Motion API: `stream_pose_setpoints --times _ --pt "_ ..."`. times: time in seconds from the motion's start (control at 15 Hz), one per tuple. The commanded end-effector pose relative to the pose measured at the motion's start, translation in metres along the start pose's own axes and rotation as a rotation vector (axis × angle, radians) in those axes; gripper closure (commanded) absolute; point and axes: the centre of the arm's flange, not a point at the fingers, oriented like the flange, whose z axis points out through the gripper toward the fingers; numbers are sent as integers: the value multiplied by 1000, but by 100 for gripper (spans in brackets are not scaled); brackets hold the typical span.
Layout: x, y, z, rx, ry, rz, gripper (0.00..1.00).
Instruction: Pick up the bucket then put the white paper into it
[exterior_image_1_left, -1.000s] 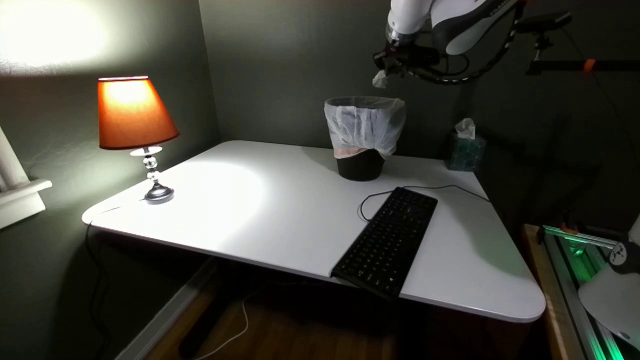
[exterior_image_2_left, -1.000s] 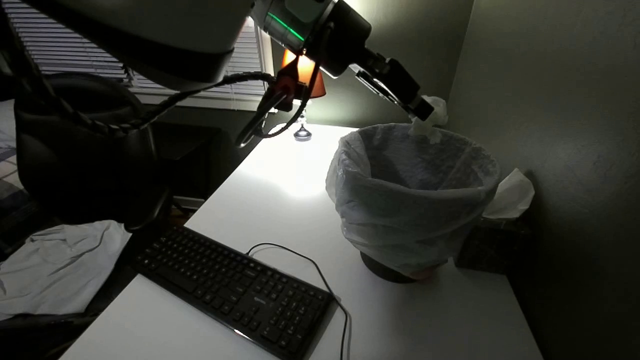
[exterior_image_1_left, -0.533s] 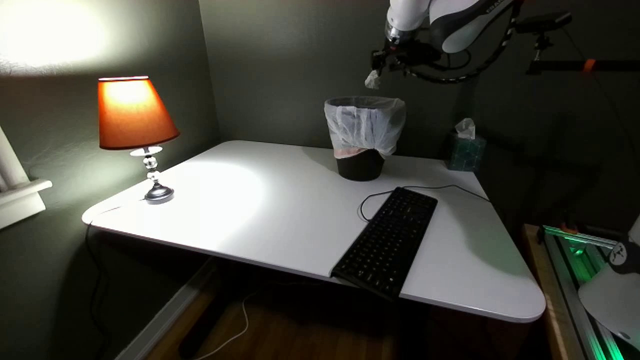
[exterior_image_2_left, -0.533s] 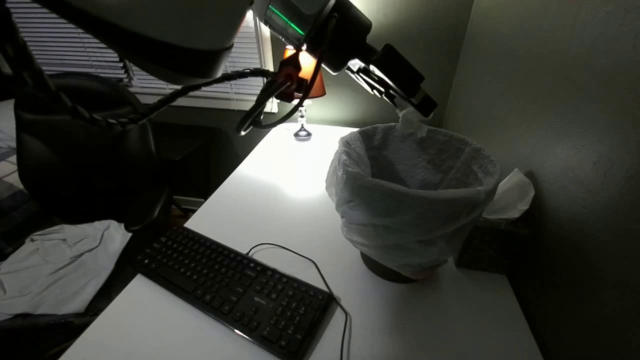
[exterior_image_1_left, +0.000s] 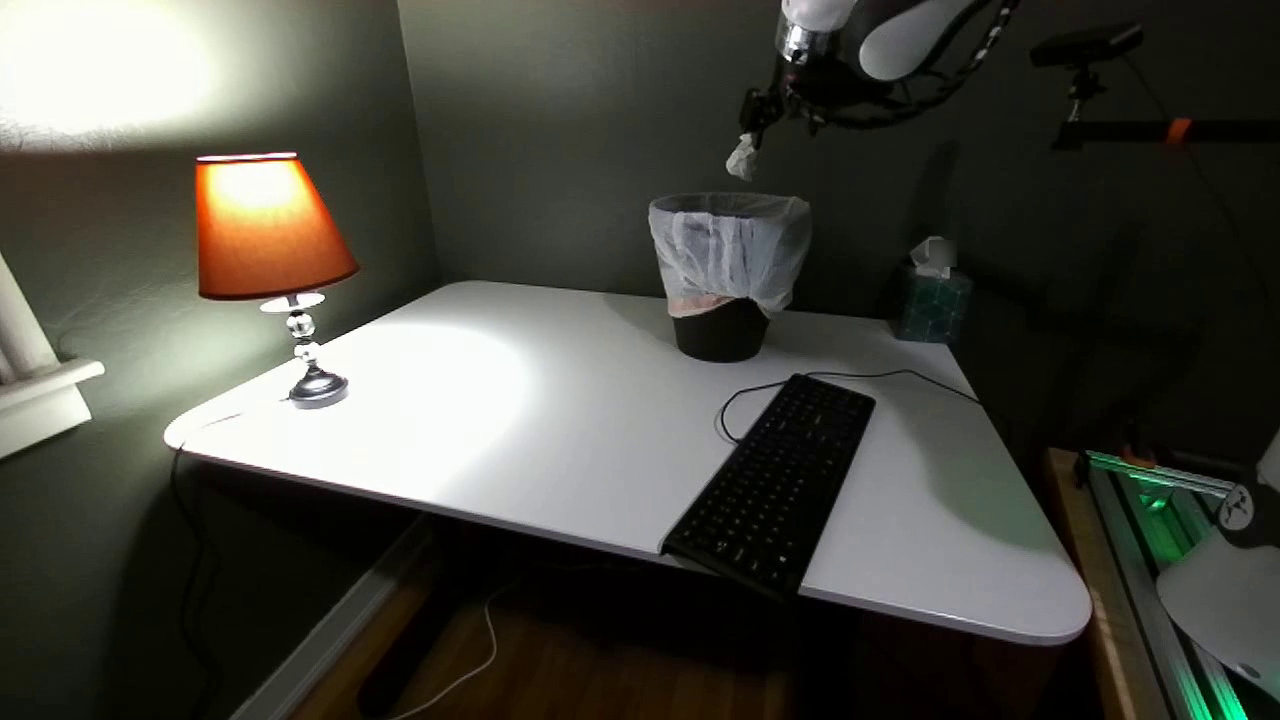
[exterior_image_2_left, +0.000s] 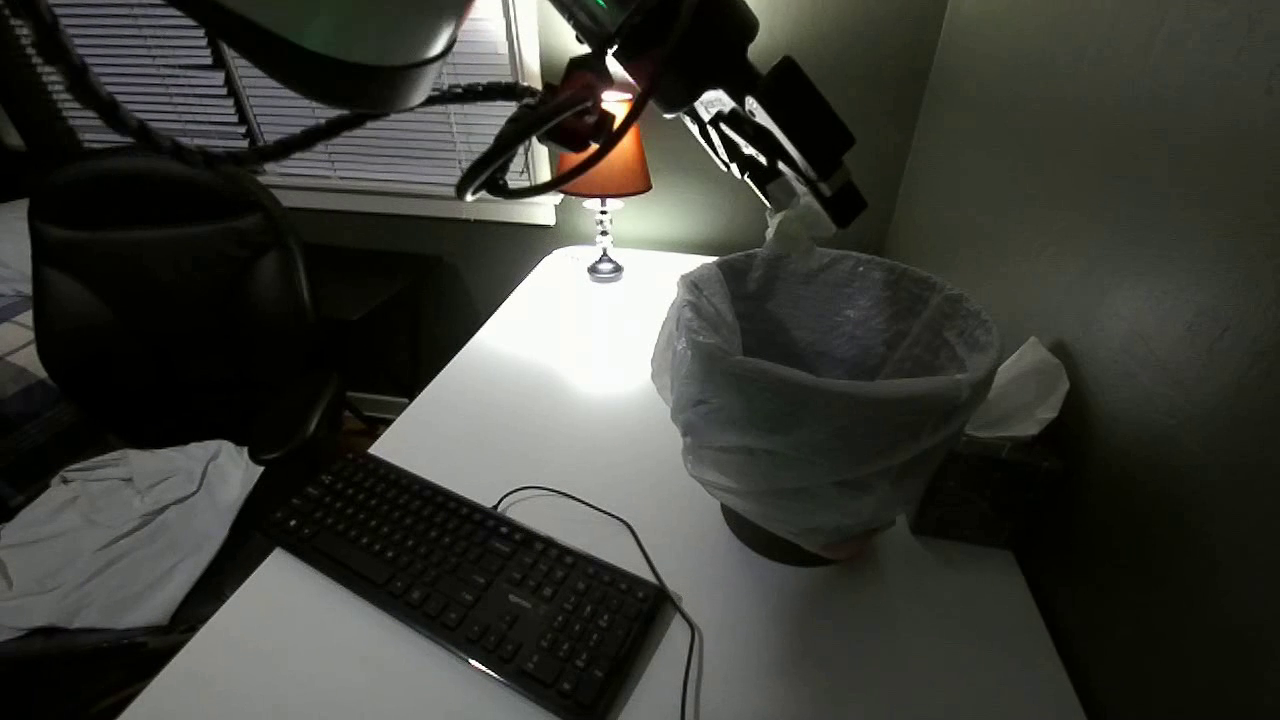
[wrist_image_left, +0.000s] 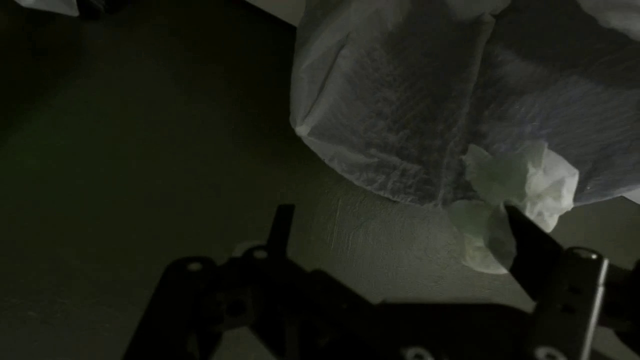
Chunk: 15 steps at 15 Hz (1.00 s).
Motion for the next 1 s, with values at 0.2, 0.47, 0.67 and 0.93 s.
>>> stream_pose_setpoints --times 0.2,0.47,0.67,0.93 --pt "29 31 -14 115 -137 10 0" --pt "38 44 -16 123 -159 37 0" --pt "41 51 -21 117 -185 45 0" --pt "41 50 -18 107 -168 54 0"
